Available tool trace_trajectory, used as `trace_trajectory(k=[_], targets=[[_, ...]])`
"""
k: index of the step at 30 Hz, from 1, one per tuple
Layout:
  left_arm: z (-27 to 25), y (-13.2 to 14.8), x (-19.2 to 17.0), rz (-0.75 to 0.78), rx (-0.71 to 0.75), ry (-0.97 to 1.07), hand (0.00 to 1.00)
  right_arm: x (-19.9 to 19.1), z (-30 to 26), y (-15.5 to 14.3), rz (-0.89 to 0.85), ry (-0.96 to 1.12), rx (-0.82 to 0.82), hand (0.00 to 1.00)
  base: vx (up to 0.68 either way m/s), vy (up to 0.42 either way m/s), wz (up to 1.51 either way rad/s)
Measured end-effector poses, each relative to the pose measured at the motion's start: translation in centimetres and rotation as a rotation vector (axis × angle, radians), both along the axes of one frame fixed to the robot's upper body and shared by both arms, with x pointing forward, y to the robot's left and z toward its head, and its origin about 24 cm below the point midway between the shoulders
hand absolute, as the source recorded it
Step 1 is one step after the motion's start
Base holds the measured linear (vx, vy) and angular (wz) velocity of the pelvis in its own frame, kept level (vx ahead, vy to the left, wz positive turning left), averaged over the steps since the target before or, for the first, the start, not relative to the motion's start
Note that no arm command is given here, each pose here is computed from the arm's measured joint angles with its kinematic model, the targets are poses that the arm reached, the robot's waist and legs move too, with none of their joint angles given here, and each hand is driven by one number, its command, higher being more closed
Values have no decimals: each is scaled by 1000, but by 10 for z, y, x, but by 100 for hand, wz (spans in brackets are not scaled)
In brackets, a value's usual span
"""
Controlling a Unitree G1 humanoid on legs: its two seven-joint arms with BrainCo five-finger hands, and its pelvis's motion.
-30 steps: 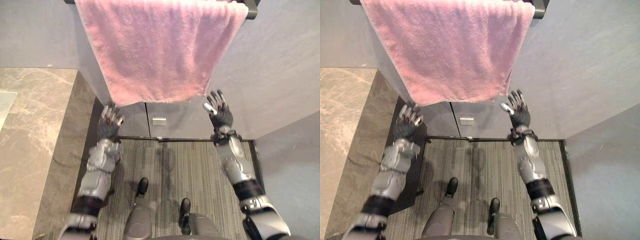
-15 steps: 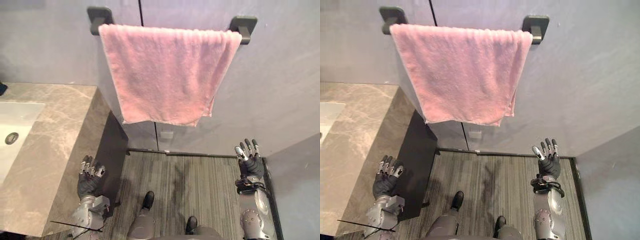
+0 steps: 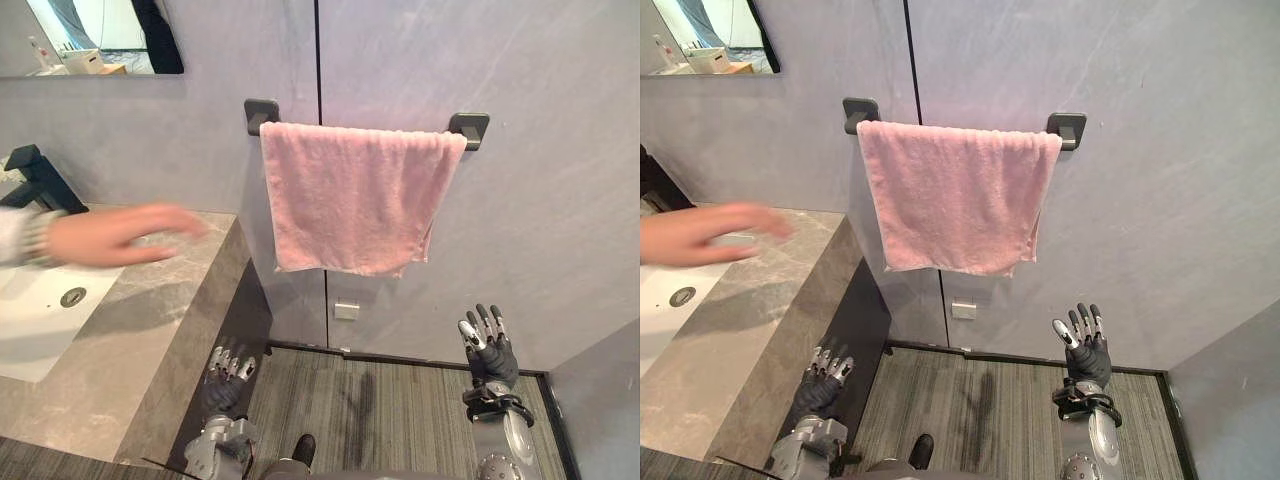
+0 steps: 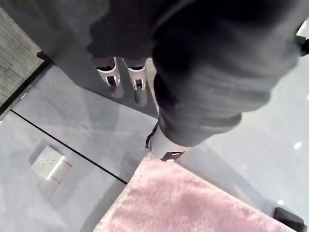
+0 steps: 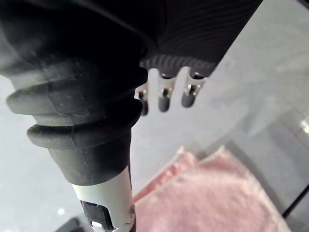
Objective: Organize washtable
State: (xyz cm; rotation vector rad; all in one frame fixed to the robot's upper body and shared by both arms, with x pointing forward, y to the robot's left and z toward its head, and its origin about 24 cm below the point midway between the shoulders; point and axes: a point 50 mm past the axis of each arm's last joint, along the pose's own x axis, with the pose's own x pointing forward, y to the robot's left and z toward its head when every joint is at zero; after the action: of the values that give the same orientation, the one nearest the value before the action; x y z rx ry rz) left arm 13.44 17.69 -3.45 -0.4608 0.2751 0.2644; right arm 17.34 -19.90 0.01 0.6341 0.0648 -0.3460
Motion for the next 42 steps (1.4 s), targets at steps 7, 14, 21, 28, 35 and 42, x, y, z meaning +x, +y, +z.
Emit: trace_trajectory(k=[7, 14, 21, 28, 35, 42], targets=[[-7, -22, -1, -103, -33, 23, 0, 2, -1, 11, 8, 6, 33, 0, -1, 7, -6], [-7, -43, -2, -243, -31, 24, 0, 3, -5, 18, 26, 28, 45, 0, 32, -5, -12], [-6, -45, -1, -296, 4, 25, 0, 4, -12, 21, 49, 59, 43, 0, 25, -4, -11], [-4, -44, 5, -314, 25, 9, 0, 6, -18, 22, 61, 85, 42, 0, 4, 1, -2], [-7, -42, 3, -295, 44, 30, 0, 5, -22, 23, 56, 107, 47, 0, 0, 0, 0], [-7, -36, 5, -251, 58, 35, 0, 5, -22, 23, 48, 113, 48, 0, 0, 0, 0]])
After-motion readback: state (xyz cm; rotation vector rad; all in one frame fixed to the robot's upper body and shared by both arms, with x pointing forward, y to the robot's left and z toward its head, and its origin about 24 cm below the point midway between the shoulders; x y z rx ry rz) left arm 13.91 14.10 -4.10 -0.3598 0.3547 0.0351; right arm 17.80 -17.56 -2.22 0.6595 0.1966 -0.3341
